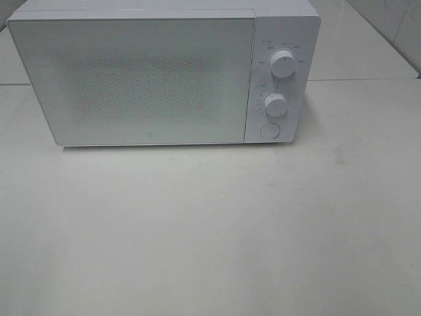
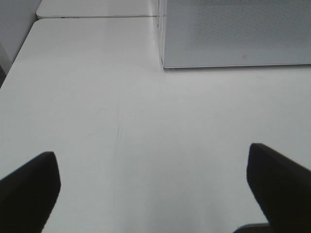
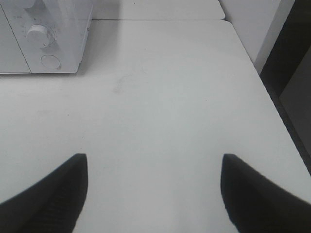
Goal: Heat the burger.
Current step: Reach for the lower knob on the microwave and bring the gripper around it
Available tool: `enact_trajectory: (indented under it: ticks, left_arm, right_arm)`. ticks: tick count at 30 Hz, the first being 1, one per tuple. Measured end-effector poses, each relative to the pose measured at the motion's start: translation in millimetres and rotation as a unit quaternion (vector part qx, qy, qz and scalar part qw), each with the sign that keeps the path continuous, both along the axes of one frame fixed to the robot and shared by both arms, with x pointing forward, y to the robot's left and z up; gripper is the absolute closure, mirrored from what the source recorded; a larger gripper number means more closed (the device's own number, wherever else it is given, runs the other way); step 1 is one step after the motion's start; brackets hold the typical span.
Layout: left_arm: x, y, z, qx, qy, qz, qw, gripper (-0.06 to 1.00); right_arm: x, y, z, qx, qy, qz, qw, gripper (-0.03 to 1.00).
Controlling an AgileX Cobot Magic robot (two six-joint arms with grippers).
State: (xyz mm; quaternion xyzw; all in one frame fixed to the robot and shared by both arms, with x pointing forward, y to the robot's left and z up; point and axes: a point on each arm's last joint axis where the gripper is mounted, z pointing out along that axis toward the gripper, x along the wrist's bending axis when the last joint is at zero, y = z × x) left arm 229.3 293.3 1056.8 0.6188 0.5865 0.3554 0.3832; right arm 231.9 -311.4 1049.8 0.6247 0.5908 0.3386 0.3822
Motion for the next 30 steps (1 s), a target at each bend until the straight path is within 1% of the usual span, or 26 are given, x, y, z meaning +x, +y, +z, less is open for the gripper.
enact_trajectory:
  ticks: [30]
  left_arm:
    - [0.0,0.0,0.0,0.000,0.000,0.000,1.000,-0.04]
  right_arm:
    - [0.0,0.0,0.0,0.000,0.000,0.000,1.000,0.23]
